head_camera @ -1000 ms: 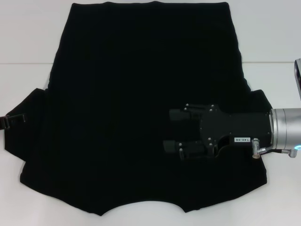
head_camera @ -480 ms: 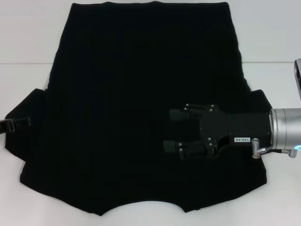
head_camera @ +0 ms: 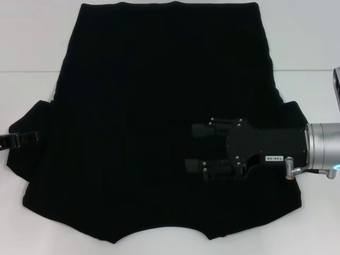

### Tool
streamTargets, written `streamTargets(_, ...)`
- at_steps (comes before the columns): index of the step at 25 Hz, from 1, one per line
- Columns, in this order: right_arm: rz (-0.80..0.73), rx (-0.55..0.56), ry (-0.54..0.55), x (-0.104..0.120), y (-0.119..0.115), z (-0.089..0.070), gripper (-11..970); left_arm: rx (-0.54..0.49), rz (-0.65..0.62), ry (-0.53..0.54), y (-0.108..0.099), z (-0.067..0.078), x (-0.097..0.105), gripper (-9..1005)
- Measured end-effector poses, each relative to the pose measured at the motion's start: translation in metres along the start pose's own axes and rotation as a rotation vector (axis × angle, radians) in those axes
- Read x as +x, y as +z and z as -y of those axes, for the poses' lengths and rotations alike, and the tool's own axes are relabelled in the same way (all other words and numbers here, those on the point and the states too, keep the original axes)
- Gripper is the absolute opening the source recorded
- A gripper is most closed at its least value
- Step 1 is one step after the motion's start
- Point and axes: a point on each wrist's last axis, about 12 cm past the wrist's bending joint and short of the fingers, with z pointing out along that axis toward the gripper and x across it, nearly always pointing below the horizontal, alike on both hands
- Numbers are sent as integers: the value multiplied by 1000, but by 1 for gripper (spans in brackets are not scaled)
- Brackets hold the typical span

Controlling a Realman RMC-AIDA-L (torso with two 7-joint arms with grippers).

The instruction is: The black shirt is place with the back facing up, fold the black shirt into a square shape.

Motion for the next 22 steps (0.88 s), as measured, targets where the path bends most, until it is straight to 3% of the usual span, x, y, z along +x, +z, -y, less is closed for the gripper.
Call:
streamTargets(14, 6, 2, -1, -1, 0, 0, 819, -3, 2, -2, -1, -2, -1, 681)
streamTargets(21, 13, 6, -1, -1, 0, 0, 816, -5, 3, -6, -2, -3, 0, 470)
streamTargets(22, 13, 6, -1, -1, 0, 0, 816, -5, 3, -6, -2, -3, -1, 366)
